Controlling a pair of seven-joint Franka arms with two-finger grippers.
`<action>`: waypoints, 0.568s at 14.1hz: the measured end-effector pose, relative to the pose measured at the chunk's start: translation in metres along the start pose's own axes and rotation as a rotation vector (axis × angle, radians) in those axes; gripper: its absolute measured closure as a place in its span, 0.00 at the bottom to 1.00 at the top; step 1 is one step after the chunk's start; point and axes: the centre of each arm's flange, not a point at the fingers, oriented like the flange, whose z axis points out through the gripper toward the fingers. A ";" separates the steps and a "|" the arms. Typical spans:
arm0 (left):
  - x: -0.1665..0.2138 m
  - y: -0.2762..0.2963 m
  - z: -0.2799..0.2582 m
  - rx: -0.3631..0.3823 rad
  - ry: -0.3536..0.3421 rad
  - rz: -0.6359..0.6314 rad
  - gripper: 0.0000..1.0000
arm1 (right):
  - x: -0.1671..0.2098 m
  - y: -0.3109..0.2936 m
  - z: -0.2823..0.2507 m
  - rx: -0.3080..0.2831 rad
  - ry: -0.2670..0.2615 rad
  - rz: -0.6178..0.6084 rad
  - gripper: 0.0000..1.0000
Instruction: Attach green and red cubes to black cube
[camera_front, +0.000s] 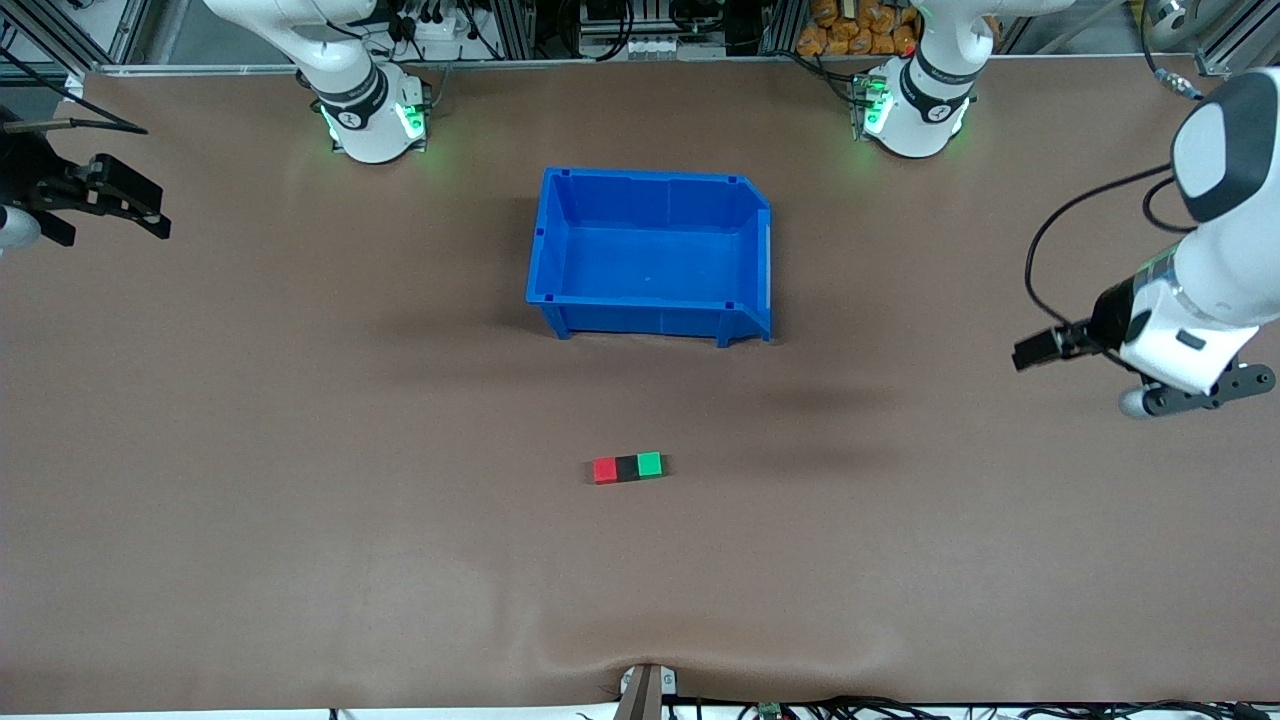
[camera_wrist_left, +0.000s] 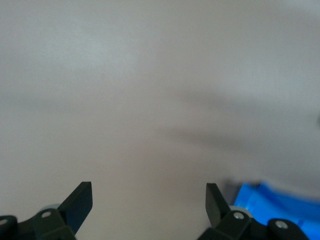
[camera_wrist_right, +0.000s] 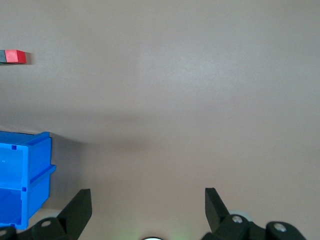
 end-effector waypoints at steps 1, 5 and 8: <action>-0.007 0.000 -0.009 0.004 -0.001 0.038 0.00 | 0.000 0.000 0.000 0.000 0.000 0.000 0.00; -0.037 0.007 -0.053 0.008 0.030 0.088 0.00 | 0.000 0.000 0.000 0.000 0.000 0.000 0.00; -0.057 0.006 -0.066 0.025 -0.008 0.172 0.00 | 0.000 0.000 0.000 0.000 0.000 0.000 0.00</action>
